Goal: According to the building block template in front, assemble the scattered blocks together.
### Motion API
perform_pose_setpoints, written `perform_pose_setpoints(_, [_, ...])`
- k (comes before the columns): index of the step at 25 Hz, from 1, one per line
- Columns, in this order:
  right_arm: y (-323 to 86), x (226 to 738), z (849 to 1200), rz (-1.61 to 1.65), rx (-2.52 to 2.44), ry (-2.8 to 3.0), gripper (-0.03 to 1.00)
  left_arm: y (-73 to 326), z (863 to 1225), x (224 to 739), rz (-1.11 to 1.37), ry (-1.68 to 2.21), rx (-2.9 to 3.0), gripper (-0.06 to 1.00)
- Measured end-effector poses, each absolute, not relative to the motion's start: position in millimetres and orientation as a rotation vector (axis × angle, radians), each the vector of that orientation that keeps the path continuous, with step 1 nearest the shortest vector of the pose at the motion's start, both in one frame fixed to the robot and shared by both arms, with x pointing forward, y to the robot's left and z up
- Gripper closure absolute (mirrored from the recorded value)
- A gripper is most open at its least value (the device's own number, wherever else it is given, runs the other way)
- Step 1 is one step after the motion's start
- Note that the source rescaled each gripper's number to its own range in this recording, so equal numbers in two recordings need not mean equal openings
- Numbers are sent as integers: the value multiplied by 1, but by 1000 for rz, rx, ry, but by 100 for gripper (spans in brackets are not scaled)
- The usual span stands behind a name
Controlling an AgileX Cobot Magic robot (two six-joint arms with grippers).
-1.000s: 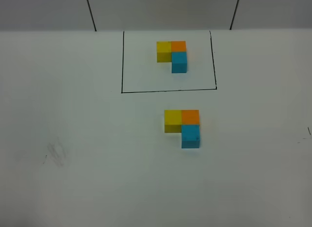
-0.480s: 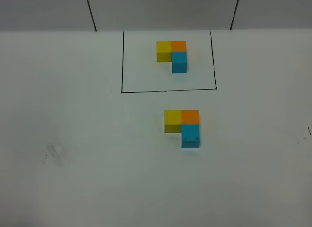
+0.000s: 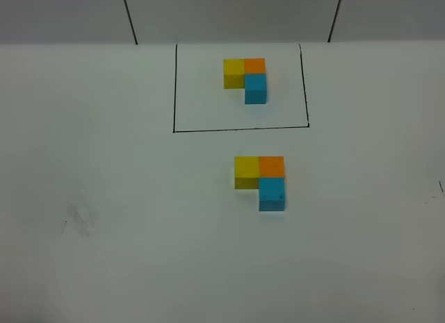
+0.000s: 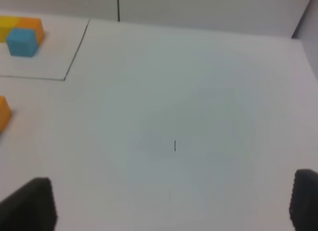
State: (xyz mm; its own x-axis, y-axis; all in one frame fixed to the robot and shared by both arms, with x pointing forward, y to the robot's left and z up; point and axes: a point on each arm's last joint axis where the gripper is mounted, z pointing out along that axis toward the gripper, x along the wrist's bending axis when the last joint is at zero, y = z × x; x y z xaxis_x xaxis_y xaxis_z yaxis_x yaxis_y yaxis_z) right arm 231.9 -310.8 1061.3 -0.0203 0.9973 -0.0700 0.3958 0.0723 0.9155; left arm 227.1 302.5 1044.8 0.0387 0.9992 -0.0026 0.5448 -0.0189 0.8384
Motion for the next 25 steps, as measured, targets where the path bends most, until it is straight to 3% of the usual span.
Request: perform_pose_setpoints(25, [-308, 230, 1055, 925, 1519, 1566, 81, 302, 1045, 227, 857, 1584, 1644, 46])
